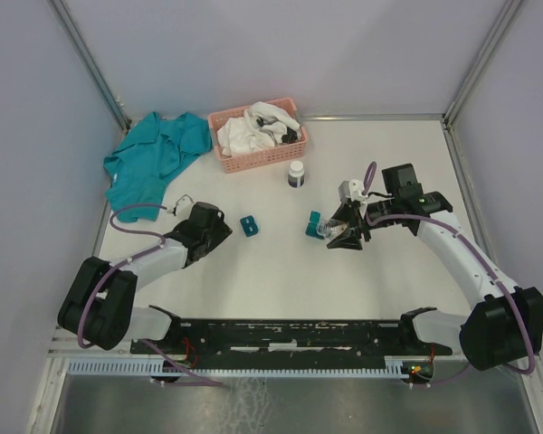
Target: Sort the pills into containers
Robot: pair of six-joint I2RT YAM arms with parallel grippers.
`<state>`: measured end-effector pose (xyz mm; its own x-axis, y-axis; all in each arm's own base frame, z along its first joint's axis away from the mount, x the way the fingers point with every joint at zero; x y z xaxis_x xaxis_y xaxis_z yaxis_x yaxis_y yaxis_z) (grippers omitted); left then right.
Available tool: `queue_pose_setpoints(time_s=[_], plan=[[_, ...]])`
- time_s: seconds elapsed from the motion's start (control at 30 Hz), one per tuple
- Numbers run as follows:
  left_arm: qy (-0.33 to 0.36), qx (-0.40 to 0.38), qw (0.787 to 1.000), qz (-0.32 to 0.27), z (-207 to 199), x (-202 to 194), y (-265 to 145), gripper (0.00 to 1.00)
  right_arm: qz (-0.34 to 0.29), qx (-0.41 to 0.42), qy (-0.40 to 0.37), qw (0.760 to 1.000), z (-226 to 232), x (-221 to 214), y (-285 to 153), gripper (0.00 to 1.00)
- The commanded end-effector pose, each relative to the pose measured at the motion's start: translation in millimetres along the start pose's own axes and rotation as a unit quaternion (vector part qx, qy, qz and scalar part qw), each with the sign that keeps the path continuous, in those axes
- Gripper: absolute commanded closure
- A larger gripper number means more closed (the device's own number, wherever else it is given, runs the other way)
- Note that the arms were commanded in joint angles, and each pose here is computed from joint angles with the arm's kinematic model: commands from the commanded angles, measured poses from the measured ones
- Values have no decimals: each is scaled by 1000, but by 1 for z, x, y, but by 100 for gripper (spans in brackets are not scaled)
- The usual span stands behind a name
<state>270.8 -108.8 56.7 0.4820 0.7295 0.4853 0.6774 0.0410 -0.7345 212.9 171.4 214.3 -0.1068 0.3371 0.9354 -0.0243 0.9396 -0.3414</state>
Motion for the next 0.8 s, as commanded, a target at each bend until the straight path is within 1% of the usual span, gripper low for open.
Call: queue_pose_setpoints(time_s=[0.0, 0.1, 0.17, 0.23, 0.27, 0.33, 0.43, 0.5, 0.53, 0.57, 0.6, 0.63, 0.67, 0.7, 0.73, 0.77], plan=[[2, 21, 1000, -4, 4, 4, -5, 24, -38, -7, -18, 999, -5, 22, -5, 99], [-4, 4, 1000, -8, -2, 10, -16, 21, -58, -23, 11, 998, -13, 31, -8, 99], [-13, -14, 1000, -14, -8, 16, -28, 20, -77, -50, 35, 995, -22, 43, -12, 99], [-21, -40, 999, -19, -17, 24, -44, 20, -98, -109, 65, 987, -35, 60, -19, 99], [-23, -53, 998, -21, -21, 28, -53, 20, -110, -146, 67, 981, -42, 71, -25, 99], [-28, -85, 996, -29, -30, 37, -71, 20, -141, -218, 72, 963, -52, 95, -40, 99], [-35, -135, 990, -39, -42, 47, -96, 19, -203, -322, 86, 921, -71, 135, -75, 99], [-40, -163, 985, -37, -46, 49, -109, 19, -252, -352, 121, 893, -84, 166, -101, 99], [-40, -173, 984, -35, -46, 49, -113, 19, -286, -343, 149, 883, -87, 179, -108, 99], [-42, -177, 983, -33, -46, 48, -116, 20, -321, -312, 173, 878, -85, 193, -109, 99], [-42, -183, 982, -32, -45, 48, -118, 19, -361, -265, 173, 878, -76, 212, -108, 100], [-41, -187, 981, -31, -45, 47, -120, 19, -405, -200, 157, 878, -57, 236, -106, 99], [-41, -189, 981, -30, -45, 47, -121, 19, -437, -137, 117, 881, -29, 258, -104, 99], [-40, -192, 980, -28, -45, 47, -122, 19, -458, -92, 62, 882, 3, 274, -107, 98], [-38, -196, 980, -26, -46, 46, -123, 19, -470, -82, 27, 879, 27, 282, -112, 97], [-37, -200, 979, -24, -47, 46, -125, 19, -475, -101, 9, 874, 40, 286, -118, 97]])
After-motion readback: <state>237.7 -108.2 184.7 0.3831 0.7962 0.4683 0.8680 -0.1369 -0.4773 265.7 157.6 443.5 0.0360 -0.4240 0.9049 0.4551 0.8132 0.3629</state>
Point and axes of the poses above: each gripper's point midway between its finger pads, its own y axis out along the fingers, its own z axis along the line the jaws close on, x = y × z, the point moved 4 cm from there along -y, back along the fingers, and after that the axes turned 7 degrees about -y, right-handed, at the moved point
